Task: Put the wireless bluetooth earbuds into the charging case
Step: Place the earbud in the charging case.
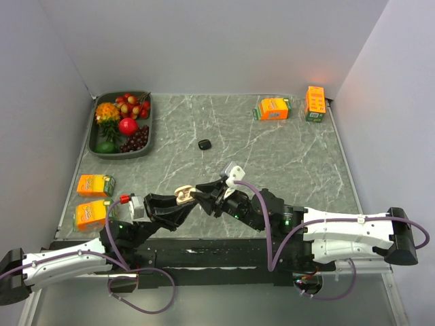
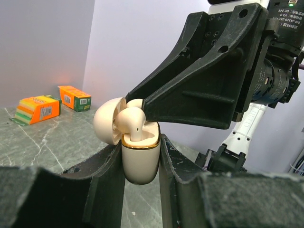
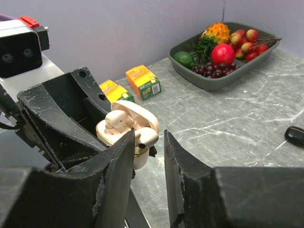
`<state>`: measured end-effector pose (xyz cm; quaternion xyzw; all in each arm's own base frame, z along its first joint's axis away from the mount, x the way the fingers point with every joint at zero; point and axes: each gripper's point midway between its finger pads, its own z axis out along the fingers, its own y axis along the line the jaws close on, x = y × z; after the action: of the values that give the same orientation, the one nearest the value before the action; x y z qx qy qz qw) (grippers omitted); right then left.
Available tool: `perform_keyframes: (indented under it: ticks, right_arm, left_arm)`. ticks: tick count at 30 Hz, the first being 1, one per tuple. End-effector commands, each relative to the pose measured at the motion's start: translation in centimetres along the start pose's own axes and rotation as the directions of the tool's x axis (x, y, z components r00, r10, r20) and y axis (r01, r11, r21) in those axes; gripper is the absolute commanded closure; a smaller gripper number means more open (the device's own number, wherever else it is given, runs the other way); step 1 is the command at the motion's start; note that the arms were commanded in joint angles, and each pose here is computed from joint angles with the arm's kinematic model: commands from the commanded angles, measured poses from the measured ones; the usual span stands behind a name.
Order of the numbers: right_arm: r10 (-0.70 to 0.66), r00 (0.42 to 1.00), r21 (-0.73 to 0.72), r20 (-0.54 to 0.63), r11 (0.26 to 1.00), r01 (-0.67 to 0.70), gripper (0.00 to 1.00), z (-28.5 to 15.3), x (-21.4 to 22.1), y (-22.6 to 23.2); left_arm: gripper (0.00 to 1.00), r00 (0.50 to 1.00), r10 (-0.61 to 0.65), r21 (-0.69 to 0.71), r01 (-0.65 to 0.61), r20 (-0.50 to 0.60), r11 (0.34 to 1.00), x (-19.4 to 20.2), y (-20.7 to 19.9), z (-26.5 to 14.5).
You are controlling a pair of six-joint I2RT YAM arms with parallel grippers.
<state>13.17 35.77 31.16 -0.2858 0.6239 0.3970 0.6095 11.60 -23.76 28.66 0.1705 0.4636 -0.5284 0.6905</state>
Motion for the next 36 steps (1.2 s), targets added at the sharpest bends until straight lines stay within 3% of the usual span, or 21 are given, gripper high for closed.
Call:
perform_keyframes:
  ticks: [1,4,8,18,20,23,24,25,27,36]
  right_arm:
    - [0.013,0.999,-0.020,0.045,1.000,-0.012,0.65,-0.4,-2.0,0.4]
    - [0.015,0.999,-0.032,0.052,0.999,-0.013,0.67,-0.5,-2.2,0.7]
    - [0.029,0.996,-0.021,0.083,0.999,-0.028,0.59,-0.9,-3.6,0.4]
    - [0.079,0.991,0.038,0.107,0.996,-0.084,0.53,-1.6,-6.0,-0.8]
    - [0.126,0.992,0.071,-0.001,0.990,-0.126,0.50,-1.5,-4.3,-1.6]
    - [0.181,0.983,0.016,-0.044,0.984,-0.180,0.47,-1.3,-5.3,-0.4]
    - [0.191,0.981,0.000,-0.040,0.982,-0.191,0.42,-1.5,-5.6,-0.2]
    - [0.203,0.979,-0.018,-0.034,0.979,-0.204,0.24,-1.6,-6.1,0.1]
    - [0.218,0.973,-0.008,-0.072,0.976,-0.219,0.19,-1.8,-6.0,0.1]
    - [0.400,0.896,0.065,-0.194,0.917,-0.395,0.30,-2.8,-6.2,-1.4]
  left_arm:
    - [0.99,0.995,-0.029,0.029,0.027,0.097,0.999,-3.3,-1.0,0.9]
    - [0.99,0.995,-0.029,0.028,0.027,0.095,0.999,-3.2,-1.0,0.9]
    - [0.99,0.995,-0.030,0.026,0.027,0.094,0.999,-3.1,-1.0,0.8]
    - [0.99,0.996,-0.025,0.027,0.022,0.091,0.999,-3.0,-1.0,0.9]
    - [0.99,0.996,-0.023,0.024,0.021,0.090,0.999,-3.0,-0.9,0.9]
    - [0.99,0.996,-0.021,0.024,0.019,0.087,1.000,-2.9,-0.9,0.9]
    - [0.99,0.996,-0.020,0.023,0.018,0.082,1.000,-2.8,-0.9,0.8]
    - [0.99,0.996,-0.016,0.018,0.015,0.084,1.000,-2.9,-0.8,0.9]
    - [0.99,0.997,-0.016,0.018,0.015,0.081,1.000,-2.8,-0.8,0.8]
    - [0.99,0.996,0.046,-0.057,-0.041,0.080,0.998,-2.4,0.8,0.7]
